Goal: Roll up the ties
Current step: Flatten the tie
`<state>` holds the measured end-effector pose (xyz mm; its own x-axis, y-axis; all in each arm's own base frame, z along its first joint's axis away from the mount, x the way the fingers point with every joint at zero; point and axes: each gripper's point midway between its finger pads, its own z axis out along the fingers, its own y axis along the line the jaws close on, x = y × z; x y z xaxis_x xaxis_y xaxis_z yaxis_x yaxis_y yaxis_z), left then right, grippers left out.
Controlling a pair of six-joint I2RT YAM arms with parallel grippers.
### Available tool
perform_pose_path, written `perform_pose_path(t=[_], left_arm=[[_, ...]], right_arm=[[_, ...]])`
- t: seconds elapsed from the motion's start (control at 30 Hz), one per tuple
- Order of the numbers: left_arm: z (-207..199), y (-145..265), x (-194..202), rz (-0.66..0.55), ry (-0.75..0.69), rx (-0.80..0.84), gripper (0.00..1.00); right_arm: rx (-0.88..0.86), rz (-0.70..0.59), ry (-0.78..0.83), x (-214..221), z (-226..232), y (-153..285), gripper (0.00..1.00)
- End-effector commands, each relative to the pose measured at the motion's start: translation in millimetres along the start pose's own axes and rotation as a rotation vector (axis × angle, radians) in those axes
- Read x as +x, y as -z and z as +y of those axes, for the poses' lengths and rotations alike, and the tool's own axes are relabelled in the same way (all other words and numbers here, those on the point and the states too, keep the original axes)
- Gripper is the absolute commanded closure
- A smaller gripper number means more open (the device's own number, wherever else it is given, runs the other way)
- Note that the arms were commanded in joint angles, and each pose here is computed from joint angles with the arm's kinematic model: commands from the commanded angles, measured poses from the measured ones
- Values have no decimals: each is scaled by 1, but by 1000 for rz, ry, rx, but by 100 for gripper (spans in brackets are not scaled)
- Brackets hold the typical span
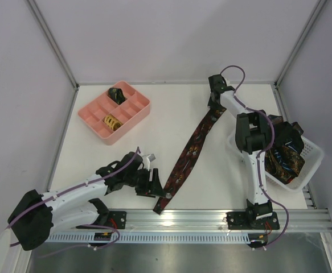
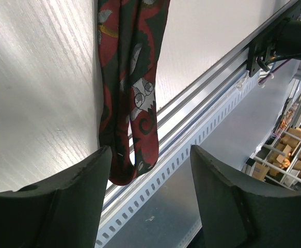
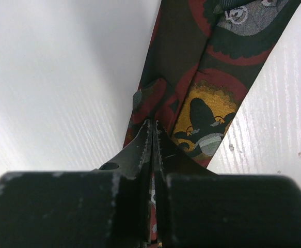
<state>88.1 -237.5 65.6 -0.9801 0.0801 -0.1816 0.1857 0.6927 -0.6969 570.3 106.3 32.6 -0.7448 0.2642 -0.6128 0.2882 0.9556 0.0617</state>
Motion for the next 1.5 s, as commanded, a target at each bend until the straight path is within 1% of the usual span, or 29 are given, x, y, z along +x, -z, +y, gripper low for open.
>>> perform_pose_path(t=[0.0,0.13,0.27,0.37,0.4,0.5,0.57,0.6,0.7,0.73,0.77,0.8,0.83,0.9,0.93,0.97,1.03,1.07,1.13,1.17,1.2,1.3,1.37,1.47], left_arm=[[-6,1,-2,11,-38,16,30],[-3,-4,-1,37,-34,5,32],[-3,-7,-5,32,-34,6,33],[1,-10,-8,23,-37,-20,31],[3,-10,-9,23,-47,-30,29],[5,-13,-12,30,-68,-43,25],[4,-14,-15,33,-76,-52,25],[8,-15,-19,17,-85,-83,26],[3,-7,-34,-37,-115,-114,26],[1,-1,-46,-93,-134,-138,26],[0,1,-50,-107,-150,-149,25],[1,3,-55,-121,-184,-163,17],[0,5,-65,-154,-206,-190,14],[1,6,-74,-164,-266,-223,9],[1,3,-83,-166,-283,-253,8],[0,2,-86,-160,-298,-263,8],[-7,-3,-96,-153,-344,-271,13],[-5,-13,-92,-104,-343,-264,16],[-14,-22,-92,-52,-358,-221,23],[-8,-35,-82,27,-332,-212,26],[-7,-39,-80,53,-325,-209,30],[-12,-50,-78,93,-290,-178,31],[-15,-53,-82,73,-290,-162,31],[-12,-59,-78,118,-285,-169,35]], right_arm=[[7,-92,-46,-43,-7,29,100],[-9,-120,-89,-59,-14,39,100],[-28,-166,-123,-76,-16,51,100],[-32,-205,-144,-90,-16,66,100],[-37,-216,-149,-94,-15,69,100],[-30,-239,-164,-104,-16,74,100],[-30,-242,-166,-107,-16,73,100],[-27,-241,-170,-107,-16,69,100],[9,-254,-183,-111,-22,69,100],[32,-262,-206,-113,-28,69,100],[35,-275,-224,-116,-30,72,100],[40,-281,-237,-116,-32,72,100],[17,-287,-250,-119,-31,73,100],[-9,-284,-266,-122,-27,71,100],[-4,-265,-264,-117,-28,63,100],[-8,-265,-267,-121,-27,66,100],[-8,-249,-267,-118,-27,62,100],[-7,-247,-275,-119,-30,61,100],[-13,-239,-285,-117,-31,60,100],[-17,-241,-288,-118,-32,59,100],[-20,-237,-287,-117,-32,58,100],[-21,-231,-281,-116,-33,54,100],[-20,-222,-276,-113,-34,53,100],[-10,-214,-282,-111,-42,48,100]])
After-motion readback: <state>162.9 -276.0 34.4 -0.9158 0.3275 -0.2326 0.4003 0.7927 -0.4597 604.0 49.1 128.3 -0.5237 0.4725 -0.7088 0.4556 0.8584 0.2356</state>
